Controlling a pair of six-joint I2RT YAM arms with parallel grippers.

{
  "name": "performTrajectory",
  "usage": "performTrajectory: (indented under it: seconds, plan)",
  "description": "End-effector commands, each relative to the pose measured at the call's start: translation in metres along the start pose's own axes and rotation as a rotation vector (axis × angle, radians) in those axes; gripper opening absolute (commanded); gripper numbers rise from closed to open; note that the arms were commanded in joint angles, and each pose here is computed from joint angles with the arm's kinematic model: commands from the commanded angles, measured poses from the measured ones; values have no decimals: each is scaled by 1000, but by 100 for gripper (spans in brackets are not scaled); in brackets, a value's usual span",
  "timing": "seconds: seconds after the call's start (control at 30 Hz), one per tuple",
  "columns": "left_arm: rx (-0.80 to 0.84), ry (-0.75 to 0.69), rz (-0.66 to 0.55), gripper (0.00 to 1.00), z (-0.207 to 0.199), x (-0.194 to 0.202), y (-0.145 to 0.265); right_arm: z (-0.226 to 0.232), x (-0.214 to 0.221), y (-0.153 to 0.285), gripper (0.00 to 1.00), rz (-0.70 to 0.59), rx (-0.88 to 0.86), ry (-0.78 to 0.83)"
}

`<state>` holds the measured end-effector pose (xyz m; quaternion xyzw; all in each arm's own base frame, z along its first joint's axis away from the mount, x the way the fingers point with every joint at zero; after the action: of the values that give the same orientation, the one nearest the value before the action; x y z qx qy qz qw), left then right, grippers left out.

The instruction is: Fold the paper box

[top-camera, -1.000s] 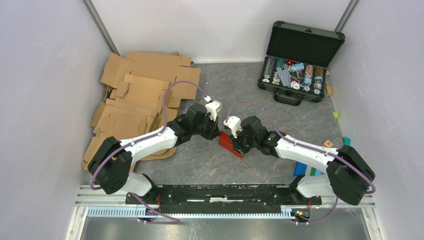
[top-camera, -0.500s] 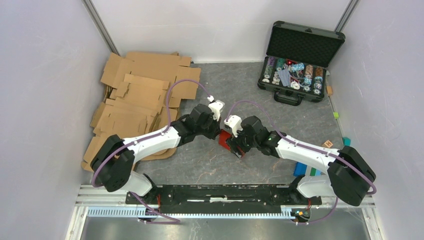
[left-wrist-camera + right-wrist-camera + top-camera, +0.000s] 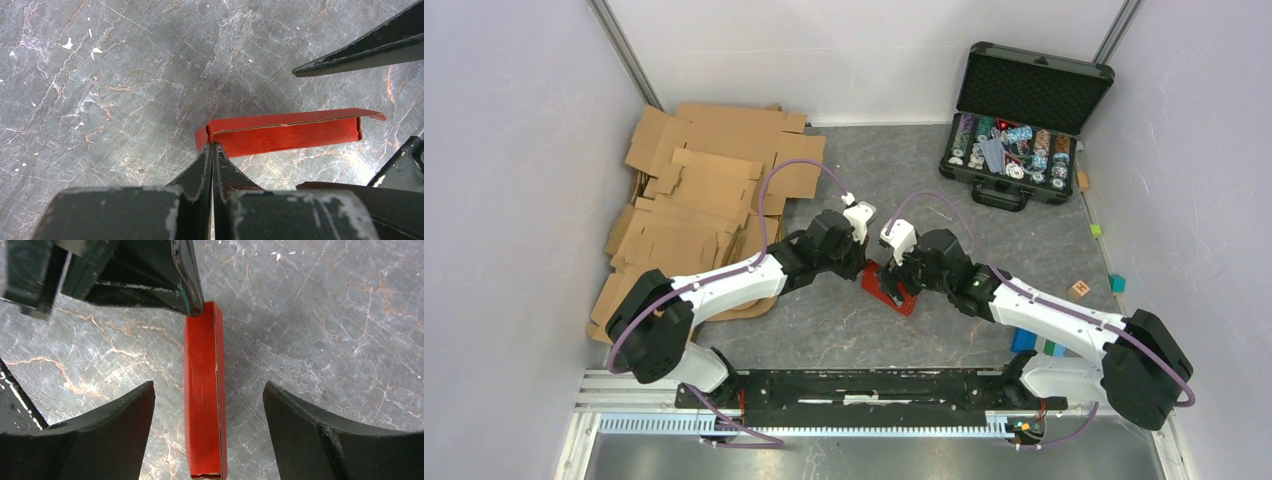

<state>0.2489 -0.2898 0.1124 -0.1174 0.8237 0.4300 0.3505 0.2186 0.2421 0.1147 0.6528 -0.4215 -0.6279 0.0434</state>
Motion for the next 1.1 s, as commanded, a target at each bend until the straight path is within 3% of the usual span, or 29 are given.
performTrajectory:
  seconds: [0.0,0.5,0.73,1.07]
  plan:
    - [-41,-45,56,2,9,15,1,-4,-30,5,83,-145,28,-1]
    - [-43,-50,57,2,6,22,4,13,-7,-2,50,-165,-14,22]
    - [-41,-46,62,2,5,26,5,15,7,-5,48,-102,26,73]
    - [-30,-21,60,2,3,29,8,20,20,-6,36,-13,112,181]
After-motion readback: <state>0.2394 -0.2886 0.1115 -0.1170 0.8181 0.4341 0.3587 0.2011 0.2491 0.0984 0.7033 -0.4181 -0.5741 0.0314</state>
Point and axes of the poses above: each gripper's point midway between its finger pads, its own y axis back along the fingers, its own z axis along the line the jaws close on, x = y × z, the point moved 2 cm from there along y, back along the fingers, and after that the axes turned 14 degrees about y, right-handed, at the moved point
